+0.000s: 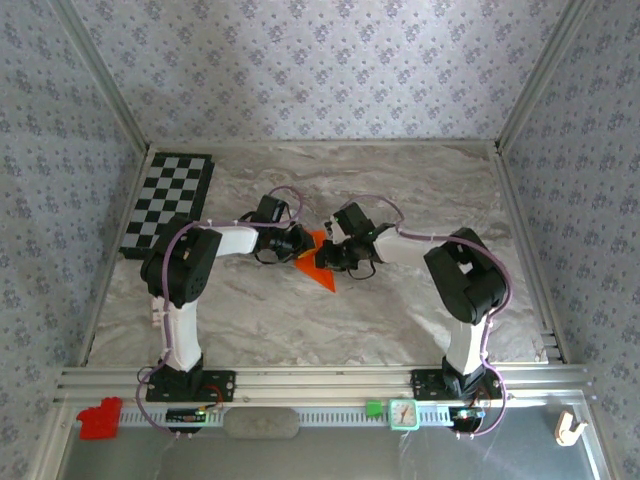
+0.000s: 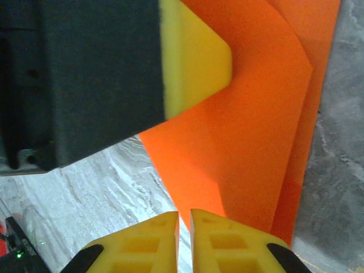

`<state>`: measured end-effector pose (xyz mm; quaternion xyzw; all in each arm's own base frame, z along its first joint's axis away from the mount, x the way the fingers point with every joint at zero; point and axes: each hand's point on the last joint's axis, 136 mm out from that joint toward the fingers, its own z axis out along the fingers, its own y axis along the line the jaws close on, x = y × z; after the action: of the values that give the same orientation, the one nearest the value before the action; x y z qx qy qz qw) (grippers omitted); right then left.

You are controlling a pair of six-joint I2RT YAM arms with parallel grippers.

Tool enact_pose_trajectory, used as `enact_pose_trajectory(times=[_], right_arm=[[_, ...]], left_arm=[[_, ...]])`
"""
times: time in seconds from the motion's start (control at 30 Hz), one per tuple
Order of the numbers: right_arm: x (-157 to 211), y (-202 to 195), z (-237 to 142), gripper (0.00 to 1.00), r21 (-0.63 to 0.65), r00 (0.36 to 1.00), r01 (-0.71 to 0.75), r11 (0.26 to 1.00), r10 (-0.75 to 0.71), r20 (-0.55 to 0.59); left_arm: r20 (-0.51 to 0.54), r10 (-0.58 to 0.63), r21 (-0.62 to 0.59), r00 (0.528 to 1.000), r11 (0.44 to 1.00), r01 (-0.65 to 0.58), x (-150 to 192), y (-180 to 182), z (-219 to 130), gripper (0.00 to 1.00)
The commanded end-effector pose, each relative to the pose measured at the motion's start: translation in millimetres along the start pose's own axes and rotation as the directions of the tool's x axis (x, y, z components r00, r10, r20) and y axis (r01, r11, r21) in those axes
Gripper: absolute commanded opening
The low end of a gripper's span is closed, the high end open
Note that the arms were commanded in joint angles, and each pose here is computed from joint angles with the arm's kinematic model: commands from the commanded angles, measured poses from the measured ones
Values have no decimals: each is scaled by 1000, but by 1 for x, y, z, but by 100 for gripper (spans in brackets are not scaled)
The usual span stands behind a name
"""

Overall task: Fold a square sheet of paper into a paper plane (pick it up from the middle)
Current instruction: Fourth fold the wing at the center of the table.

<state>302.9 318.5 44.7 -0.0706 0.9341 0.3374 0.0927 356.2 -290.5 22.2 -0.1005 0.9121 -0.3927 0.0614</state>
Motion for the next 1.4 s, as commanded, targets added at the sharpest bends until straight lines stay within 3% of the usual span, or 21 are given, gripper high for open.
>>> enact_pose_trajectory(times=[0.0, 0.43, 0.77, 0.9, 1.07, 1.37], right_arm=[[3, -12, 3, 13, 45, 999, -40, 998, 41, -21], [21, -41, 9, 13, 125, 996, -44, 991, 54, -72], [43, -61, 12, 10, 189, 988, -35, 981, 63, -143], [54, -58, 6, 10, 169, 982, -16, 985, 47, -183], [68, -50, -7, 9, 142, 975, 5, 990, 27, -222], [73, -50, -12, 9, 137, 973, 1, 991, 31, -228]], left_arm=[[-46, -70, -168, 996, 984, 62, 21, 52, 14, 15], [-41, -37, -142, 998, 989, 31, 13, 33, 8, 15], [10, 75, 44, 997, 996, -76, -1, -35, -19, 20], [15, 104, 107, 994, 989, -105, 14, -51, -28, 21], [-19, 132, 70, 991, 989, -130, 42, -43, -28, 21], [-61, 124, 20, 990, 992, -123, 63, -23, -12, 19]])
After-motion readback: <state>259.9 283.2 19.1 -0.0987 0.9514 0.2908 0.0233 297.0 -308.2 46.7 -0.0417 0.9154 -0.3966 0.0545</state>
